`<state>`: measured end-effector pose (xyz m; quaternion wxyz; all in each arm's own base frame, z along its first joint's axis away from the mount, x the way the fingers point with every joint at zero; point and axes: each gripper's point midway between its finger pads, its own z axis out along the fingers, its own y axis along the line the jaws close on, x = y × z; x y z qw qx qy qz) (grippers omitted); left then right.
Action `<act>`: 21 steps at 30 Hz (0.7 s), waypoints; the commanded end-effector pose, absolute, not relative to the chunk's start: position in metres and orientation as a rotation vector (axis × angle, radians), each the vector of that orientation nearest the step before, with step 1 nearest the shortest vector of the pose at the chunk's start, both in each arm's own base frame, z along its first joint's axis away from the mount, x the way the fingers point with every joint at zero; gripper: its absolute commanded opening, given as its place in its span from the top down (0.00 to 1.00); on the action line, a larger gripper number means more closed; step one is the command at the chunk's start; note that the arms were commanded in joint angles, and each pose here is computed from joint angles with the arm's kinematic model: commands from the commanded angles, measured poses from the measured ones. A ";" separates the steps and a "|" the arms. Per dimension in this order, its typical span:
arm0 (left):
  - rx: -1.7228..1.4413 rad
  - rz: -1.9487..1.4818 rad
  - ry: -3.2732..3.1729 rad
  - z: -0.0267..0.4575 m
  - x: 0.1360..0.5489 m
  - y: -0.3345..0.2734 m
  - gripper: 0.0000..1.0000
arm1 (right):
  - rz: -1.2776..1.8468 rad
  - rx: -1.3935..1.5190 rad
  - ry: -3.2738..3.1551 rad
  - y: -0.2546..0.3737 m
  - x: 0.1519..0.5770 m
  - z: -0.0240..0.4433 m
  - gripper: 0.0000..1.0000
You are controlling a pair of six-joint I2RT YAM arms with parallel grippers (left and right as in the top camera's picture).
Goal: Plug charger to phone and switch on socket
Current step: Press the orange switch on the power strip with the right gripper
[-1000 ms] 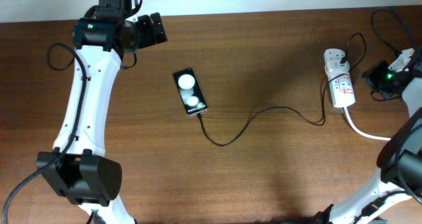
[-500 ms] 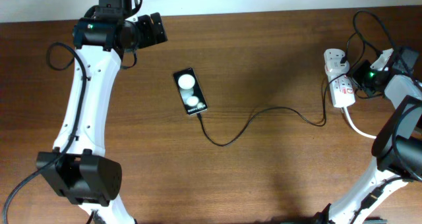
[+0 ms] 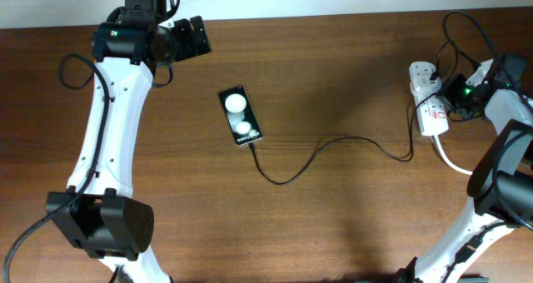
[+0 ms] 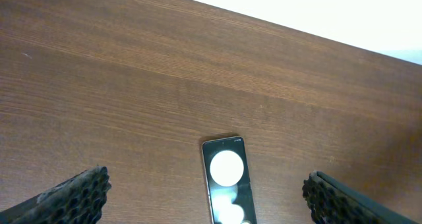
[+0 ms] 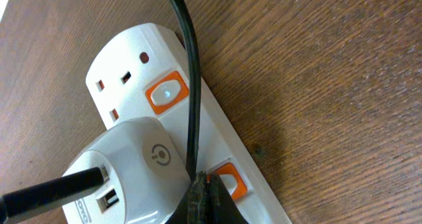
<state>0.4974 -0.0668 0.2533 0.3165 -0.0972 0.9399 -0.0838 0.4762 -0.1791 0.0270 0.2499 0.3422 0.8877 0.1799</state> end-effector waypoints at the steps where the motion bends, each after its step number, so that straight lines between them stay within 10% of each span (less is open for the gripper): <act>1: -0.261 -0.204 2.452 0.263 0.496 -0.061 0.01 | 0.653 0.888 2.576 -0.112 0.466 -0.014 0.96; 21: -0.261 -0.203 2.451 0.263 0.496 -0.061 0.01 | 0.627 0.932 2.602 -0.117 0.457 -0.017 0.96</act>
